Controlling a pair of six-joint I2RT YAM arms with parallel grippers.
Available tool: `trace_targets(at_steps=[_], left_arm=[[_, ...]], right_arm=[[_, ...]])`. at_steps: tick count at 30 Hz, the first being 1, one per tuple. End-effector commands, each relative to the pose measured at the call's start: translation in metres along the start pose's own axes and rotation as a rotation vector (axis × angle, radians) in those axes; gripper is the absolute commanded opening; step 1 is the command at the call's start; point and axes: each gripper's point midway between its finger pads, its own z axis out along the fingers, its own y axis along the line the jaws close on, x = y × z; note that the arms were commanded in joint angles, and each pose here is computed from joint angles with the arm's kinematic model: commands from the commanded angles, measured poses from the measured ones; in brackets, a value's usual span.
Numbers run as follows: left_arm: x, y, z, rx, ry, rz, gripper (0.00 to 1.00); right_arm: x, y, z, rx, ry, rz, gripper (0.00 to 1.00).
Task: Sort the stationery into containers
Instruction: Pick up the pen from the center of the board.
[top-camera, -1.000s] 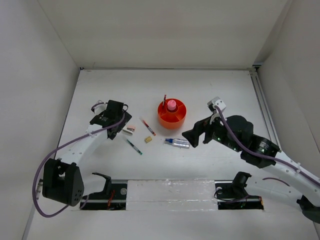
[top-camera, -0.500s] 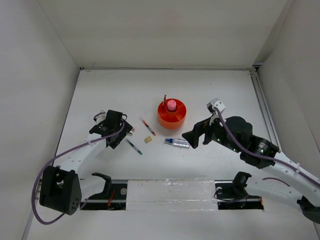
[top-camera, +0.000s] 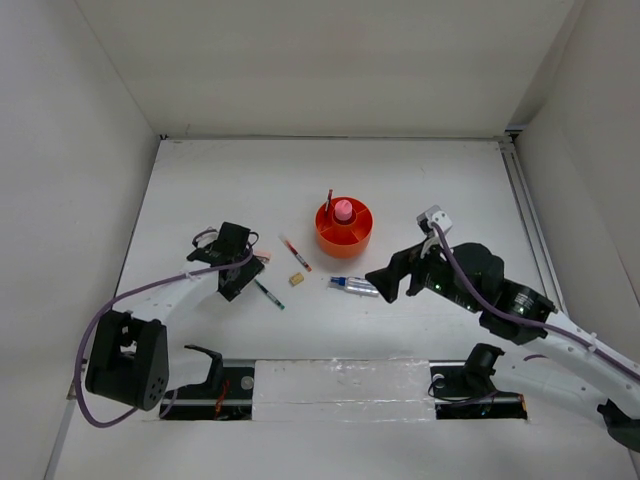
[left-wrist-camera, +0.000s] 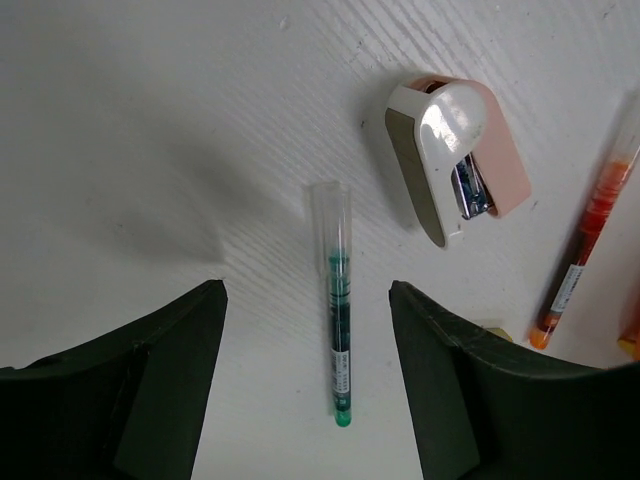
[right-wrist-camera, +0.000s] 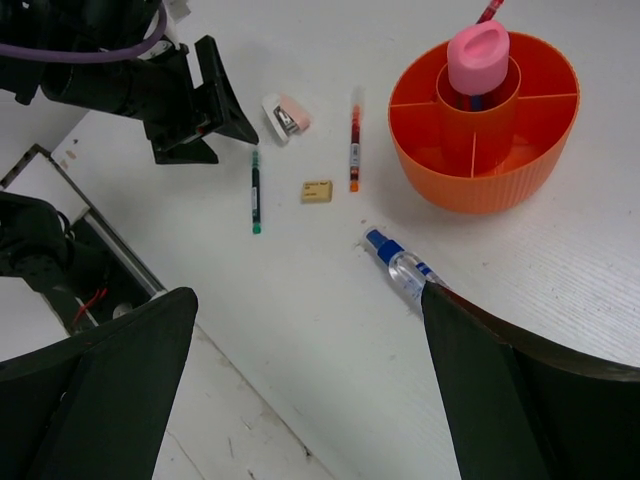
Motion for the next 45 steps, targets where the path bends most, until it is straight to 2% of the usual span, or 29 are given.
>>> trace_targets(at_steps=[1, 4, 8, 20, 22, 28, 37, 41, 42, 43, 45], left_arm=[[0.003, 0.006, 0.004, -0.017, 0.002, 0.019, 0.62], [0.007, 0.008, 0.008, -0.034, 0.023, 0.024, 0.54], [0.011, 0.013, 0.013, -0.06, 0.038, 0.042, 0.5], [0.031, 0.007, 0.022, -0.119, 0.077, 0.081, 0.5], [0.029, 0.008, 0.023, -0.124, 0.067, 0.073, 0.43], [0.034, 0.021, 0.024, -0.155, 0.071, 0.081, 0.33], [0.045, 0.03, 0.034, -0.191, 0.118, 0.113, 0.22], [0.045, 0.033, 0.036, -0.223, 0.126, 0.142, 0.13], [0.045, 0.033, 0.036, -0.223, 0.126, 0.142, 0.03], [0.045, 0.033, 0.036, -0.223, 0.126, 0.142, 0.0], [0.045, 0.033, 0.036, -0.223, 0.126, 0.142, 0.0]], right_arm=[[-0.019, 0.008, -0.005, -0.035, -0.087, 0.022, 1.0], [-0.019, 0.008, -0.005, -0.039, -0.096, 0.032, 1.0], [-0.017, 0.008, -0.004, -0.039, -0.096, 0.032, 1.0], [-0.024, 0.009, -0.011, -0.05, -0.124, 0.026, 1.0], [-0.025, 0.009, -0.014, -0.053, -0.133, 0.027, 1.0], [-0.024, 0.01, -0.016, -0.061, -0.13, 0.027, 1.0], [-0.025, 0.014, -0.019, -0.084, -0.131, 0.026, 1.0], [-0.027, 0.015, -0.021, -0.087, -0.14, 0.027, 1.0], [-0.025, 0.014, -0.021, -0.084, -0.131, 0.026, 1.0], [-0.025, 0.014, -0.021, -0.084, -0.131, 0.026, 1.0], [-0.03, 0.015, -0.025, -0.09, -0.148, 0.028, 1.0]])
